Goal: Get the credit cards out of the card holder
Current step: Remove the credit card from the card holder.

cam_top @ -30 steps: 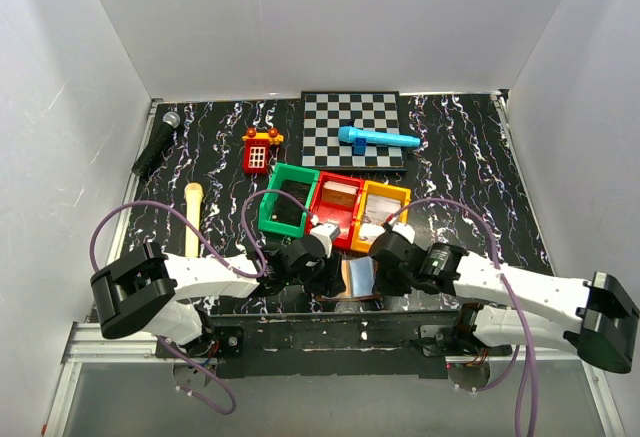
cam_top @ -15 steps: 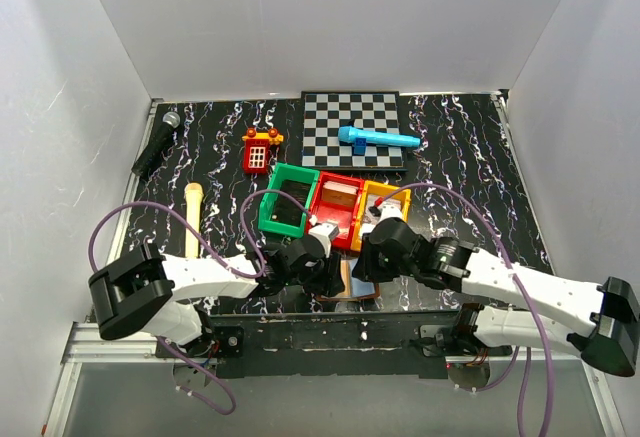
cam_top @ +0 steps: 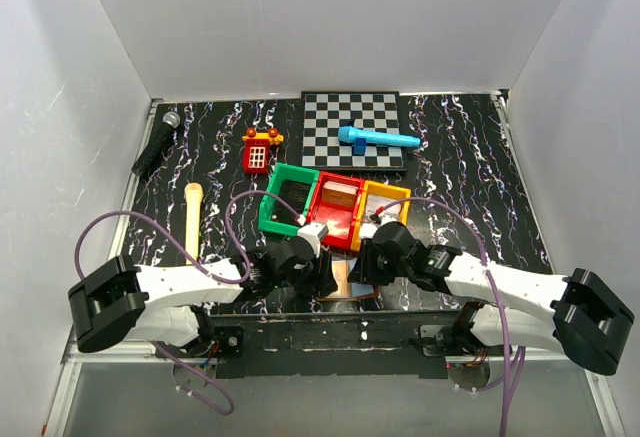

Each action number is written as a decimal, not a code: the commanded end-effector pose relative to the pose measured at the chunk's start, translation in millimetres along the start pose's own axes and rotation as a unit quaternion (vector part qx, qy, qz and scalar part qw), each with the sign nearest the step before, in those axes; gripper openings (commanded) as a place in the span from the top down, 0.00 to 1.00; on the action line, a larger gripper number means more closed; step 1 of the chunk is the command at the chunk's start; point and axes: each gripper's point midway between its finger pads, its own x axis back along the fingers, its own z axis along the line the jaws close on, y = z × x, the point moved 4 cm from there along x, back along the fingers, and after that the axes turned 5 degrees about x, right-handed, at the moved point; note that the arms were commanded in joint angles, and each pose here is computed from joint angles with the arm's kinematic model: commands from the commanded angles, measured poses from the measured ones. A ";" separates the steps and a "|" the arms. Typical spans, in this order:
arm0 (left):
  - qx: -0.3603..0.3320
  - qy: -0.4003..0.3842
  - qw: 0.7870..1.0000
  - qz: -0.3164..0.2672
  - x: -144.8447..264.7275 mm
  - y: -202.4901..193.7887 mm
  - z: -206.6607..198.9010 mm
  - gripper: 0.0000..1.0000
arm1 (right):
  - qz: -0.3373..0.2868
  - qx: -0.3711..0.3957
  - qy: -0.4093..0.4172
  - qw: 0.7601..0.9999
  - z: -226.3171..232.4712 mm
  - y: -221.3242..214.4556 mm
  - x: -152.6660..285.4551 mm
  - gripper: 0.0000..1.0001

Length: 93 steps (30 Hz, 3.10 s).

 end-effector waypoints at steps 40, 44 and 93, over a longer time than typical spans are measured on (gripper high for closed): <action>0.057 0.011 0.998 -0.022 -13.4 5.7 9.9 0.73 | 0.002 -0.047 0.079 0.996 -7.9 -11.3 -29.7 0.62; 0.057 0.013 0.998 -0.019 -14.7 5.3 11.1 0.73 | 0.002 -0.047 0.081 0.996 -7.4 -10.9 -29.0 0.62; 0.084 0.099 0.991 0.044 -32.8 -23.2 43.7 0.96 | -0.064 -0.066 0.131 0.987 -2.1 0.6 -11.0 0.70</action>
